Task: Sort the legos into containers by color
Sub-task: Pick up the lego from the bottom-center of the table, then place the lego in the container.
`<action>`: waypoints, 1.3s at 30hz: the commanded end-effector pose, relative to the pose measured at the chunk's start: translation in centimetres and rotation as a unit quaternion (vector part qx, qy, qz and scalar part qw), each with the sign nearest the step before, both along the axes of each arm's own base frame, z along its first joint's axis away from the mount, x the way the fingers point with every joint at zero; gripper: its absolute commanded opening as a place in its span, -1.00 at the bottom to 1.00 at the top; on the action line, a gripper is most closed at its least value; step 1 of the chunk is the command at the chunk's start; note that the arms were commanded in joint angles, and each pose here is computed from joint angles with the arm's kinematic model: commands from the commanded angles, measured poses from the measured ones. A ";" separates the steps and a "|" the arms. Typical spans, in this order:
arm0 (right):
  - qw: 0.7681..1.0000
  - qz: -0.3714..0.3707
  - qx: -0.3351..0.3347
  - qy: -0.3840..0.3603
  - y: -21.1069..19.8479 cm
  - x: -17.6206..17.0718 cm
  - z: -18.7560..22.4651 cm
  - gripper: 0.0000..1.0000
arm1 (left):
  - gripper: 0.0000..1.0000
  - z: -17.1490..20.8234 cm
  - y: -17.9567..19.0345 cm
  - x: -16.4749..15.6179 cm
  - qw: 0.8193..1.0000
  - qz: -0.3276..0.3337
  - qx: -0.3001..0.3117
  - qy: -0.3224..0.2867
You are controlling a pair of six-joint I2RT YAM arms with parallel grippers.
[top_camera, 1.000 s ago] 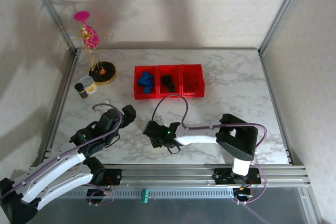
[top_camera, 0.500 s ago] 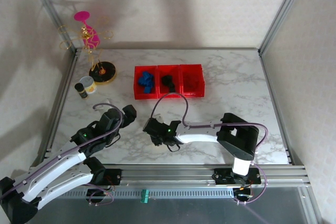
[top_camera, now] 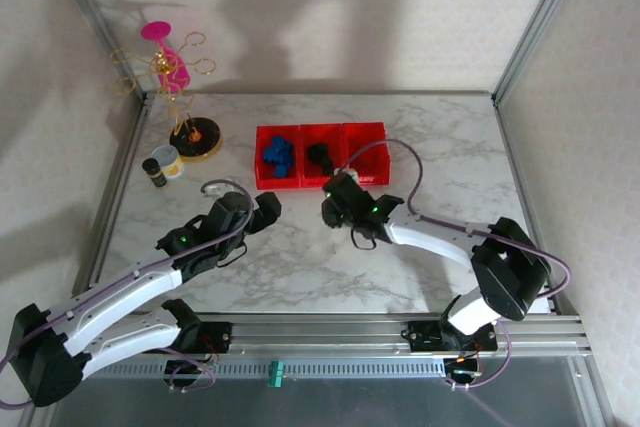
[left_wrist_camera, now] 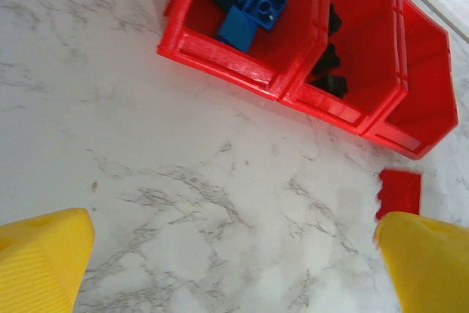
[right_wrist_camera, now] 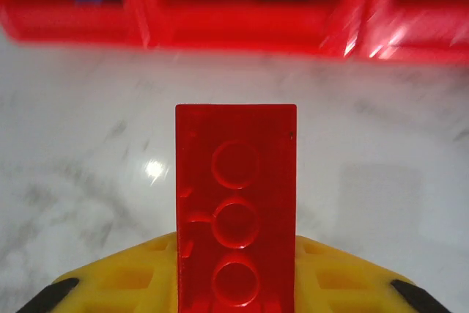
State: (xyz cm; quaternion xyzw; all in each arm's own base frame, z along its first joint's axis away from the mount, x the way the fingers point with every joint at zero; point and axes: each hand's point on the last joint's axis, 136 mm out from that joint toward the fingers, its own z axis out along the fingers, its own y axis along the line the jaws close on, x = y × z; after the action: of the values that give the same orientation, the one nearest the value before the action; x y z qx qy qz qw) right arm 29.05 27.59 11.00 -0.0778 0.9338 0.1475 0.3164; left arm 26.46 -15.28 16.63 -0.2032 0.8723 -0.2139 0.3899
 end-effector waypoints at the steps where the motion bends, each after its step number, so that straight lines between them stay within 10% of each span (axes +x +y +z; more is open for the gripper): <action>1: 0.998 -0.027 0.008 -0.050 -1.9 3.9 2.5 -0.60 | 0.99 2.0 -2.4 1.0 0.999 -0.028 -0.020 -0.025; 24: 0.986 -0.119 -0.048 -0.109 -7.2 20.9 1.1 -0.53 | 0.99 2.7 -6.5 4.7 0.998 -0.046 0.013 -0.036; 39: 0.977 -0.152 -0.043 -0.142 -11.2 20.2 5.9 0.27 | 0.99 4.2 -2.5 5.3 0.998 -0.001 0.035 -0.059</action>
State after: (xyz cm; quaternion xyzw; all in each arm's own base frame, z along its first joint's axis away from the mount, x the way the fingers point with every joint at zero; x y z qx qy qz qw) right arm 49.91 18.98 13.42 0.0072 0.9010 0.0511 0.4308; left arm 31.54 -19.48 19.08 -0.1687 0.8669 -0.2104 0.4192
